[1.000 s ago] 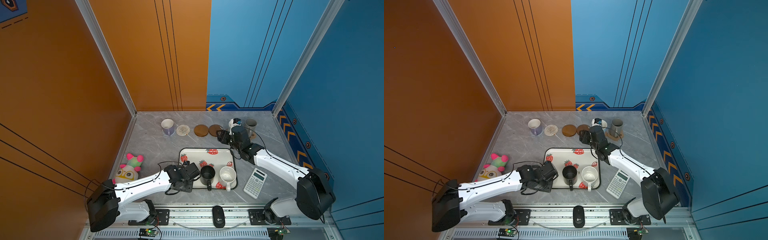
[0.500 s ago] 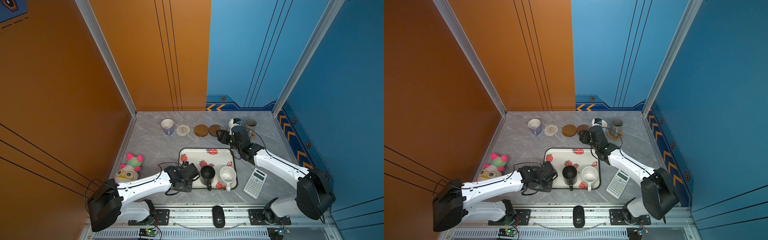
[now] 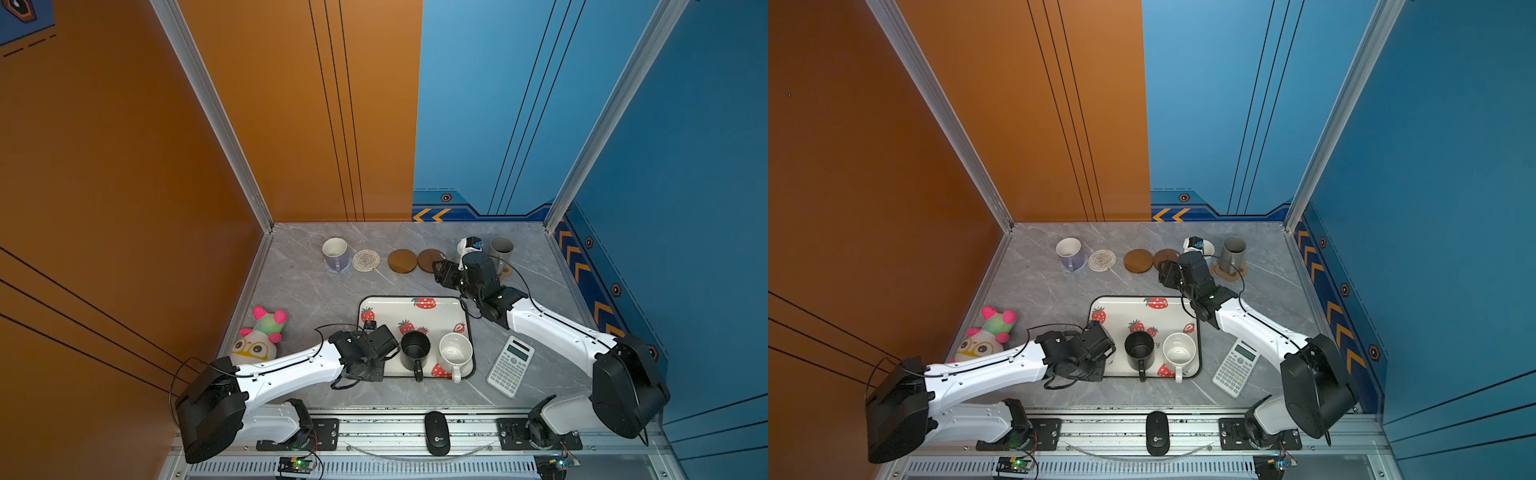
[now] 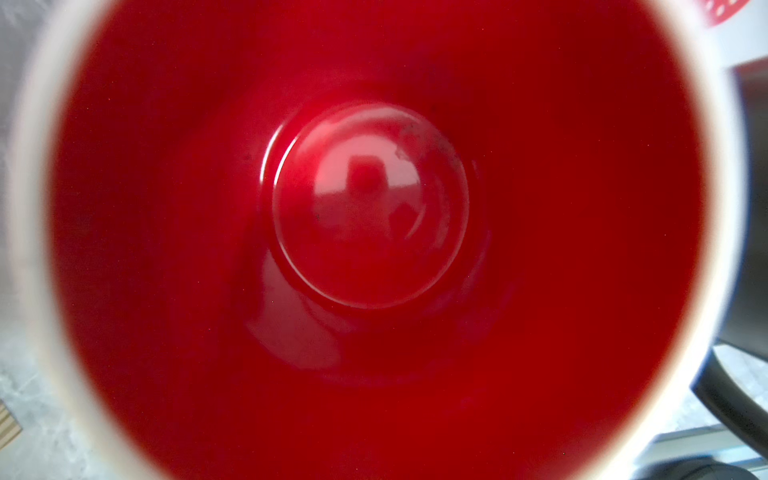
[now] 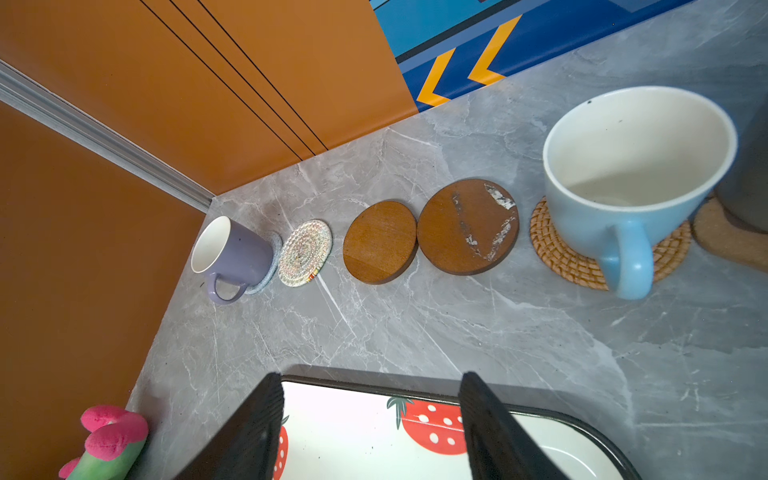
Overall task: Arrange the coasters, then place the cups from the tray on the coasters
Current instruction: 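Lower the left gripper onto the red-lined mug rim and grasp it, then lift the red-lined mug and carry it toward the woven coaster beside the purple mug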
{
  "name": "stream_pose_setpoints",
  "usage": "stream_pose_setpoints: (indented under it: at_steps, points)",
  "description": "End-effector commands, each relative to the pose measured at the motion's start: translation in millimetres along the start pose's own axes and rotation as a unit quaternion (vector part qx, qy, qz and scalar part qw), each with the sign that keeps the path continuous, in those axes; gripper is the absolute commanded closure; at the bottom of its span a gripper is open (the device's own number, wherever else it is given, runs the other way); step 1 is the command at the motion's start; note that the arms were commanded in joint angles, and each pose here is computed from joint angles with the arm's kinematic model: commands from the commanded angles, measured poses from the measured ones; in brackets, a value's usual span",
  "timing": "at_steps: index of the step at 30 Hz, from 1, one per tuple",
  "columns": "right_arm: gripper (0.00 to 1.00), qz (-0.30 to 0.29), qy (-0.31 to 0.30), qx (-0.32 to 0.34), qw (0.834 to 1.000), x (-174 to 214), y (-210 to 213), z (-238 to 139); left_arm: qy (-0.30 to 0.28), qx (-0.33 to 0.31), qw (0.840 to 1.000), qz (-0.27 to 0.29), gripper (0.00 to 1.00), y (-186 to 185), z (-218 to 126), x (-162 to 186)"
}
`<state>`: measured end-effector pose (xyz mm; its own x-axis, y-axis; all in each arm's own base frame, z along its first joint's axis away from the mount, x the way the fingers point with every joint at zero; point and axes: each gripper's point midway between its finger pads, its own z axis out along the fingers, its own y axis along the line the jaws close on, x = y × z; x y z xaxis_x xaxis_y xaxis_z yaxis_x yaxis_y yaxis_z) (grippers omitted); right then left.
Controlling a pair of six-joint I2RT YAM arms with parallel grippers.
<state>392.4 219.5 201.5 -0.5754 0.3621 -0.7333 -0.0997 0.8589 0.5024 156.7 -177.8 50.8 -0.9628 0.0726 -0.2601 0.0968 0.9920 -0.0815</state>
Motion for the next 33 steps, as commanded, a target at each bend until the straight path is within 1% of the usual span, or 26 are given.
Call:
stream_pose_setpoints:
  at_steps: [1,5,15,23,28,33]
  points:
    - [0.34,0.010,-0.012,-0.011,1.000,-11.7,8.5,1.3,-0.011,-0.013,1.000,-0.003,1.00,5.9,-0.7,-5.9]
    - [0.34,0.010,-0.013,-0.009,1.000,-12.6,7.6,1.0,-0.020,-0.012,1.000,0.001,1.00,3.6,-5.2,-11.6]
    - [0.34,0.010,-0.014,-0.008,1.000,-13.2,6.8,-1.4,-0.072,-0.014,0.997,0.023,1.00,-5.3,-38.6,-43.6]
    - [0.34,0.010,-0.013,-0.008,1.000,-13.1,6.7,-1.8,-0.095,-0.020,0.995,0.038,1.00,-9.4,-49.1,-69.4]
    - [0.34,0.010,-0.014,-0.007,1.000,-13.3,6.1,-3.3,-0.110,-0.032,0.992,0.049,1.00,-10.9,-55.2,-99.1]
    - [0.34,0.008,-0.015,-0.008,1.000,-14.4,6.6,-5.0,-0.136,-0.034,0.989,0.052,1.00,-15.1,-68.4,-146.2]
